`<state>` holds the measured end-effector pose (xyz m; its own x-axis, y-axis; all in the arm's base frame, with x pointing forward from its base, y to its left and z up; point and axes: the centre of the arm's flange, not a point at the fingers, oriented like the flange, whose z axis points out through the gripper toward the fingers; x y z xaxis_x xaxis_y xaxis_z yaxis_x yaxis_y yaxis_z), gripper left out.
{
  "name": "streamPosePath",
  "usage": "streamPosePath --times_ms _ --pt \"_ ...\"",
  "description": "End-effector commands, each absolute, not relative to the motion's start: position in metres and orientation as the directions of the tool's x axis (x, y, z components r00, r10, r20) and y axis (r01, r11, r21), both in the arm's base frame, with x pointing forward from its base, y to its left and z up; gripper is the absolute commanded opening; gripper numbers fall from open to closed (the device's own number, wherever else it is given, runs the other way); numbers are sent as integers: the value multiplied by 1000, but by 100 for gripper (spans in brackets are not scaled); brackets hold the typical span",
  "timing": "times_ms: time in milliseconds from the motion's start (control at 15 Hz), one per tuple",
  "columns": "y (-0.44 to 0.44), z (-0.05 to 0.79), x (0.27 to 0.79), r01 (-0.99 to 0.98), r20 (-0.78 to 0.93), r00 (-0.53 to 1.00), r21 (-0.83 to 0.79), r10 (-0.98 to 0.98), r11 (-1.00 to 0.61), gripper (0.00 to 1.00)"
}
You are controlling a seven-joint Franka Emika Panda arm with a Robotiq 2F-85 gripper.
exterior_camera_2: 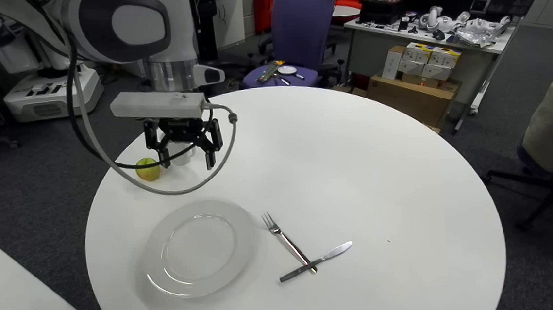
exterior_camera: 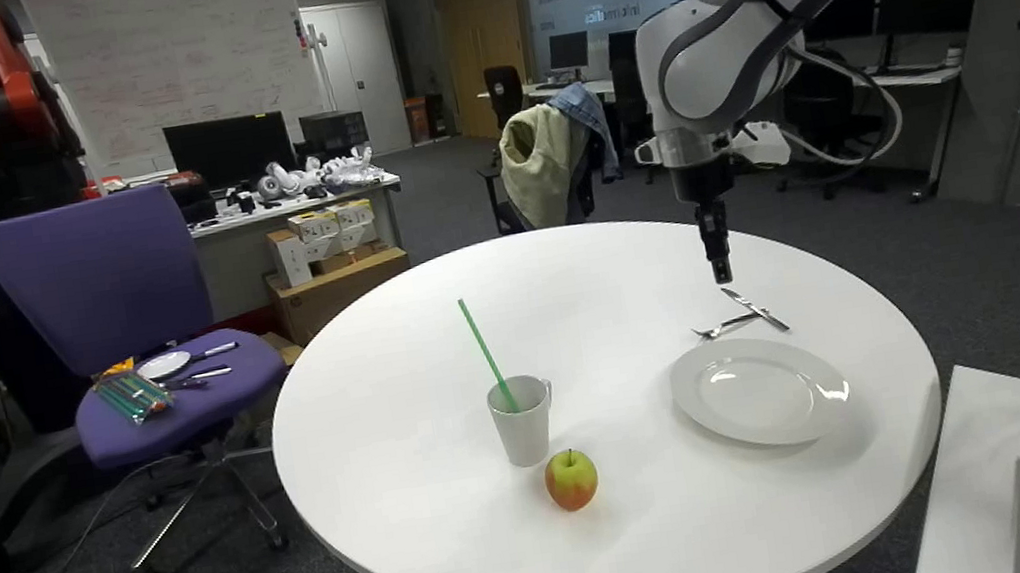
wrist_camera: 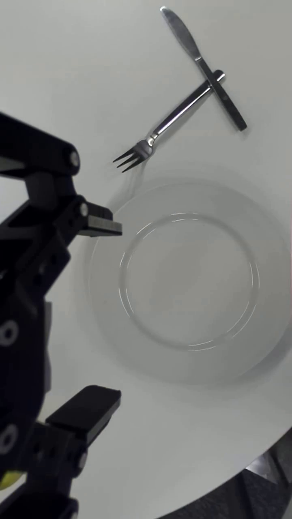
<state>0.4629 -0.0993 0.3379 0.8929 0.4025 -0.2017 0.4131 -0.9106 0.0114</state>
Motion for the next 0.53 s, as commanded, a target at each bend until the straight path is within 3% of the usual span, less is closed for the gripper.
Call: streamPosePath --times_ms 0,200,400,467 --pt "-144 342 474 550 -193 810 -78 554 -831 100" --pt "-181 343 487 534 -179 825 -63 536 -843 100" --pt "-210 348 514 350 -81 934 0 349 -937 100" --pt "-196 344 487 427 -118 897 -16 426 -904 100"
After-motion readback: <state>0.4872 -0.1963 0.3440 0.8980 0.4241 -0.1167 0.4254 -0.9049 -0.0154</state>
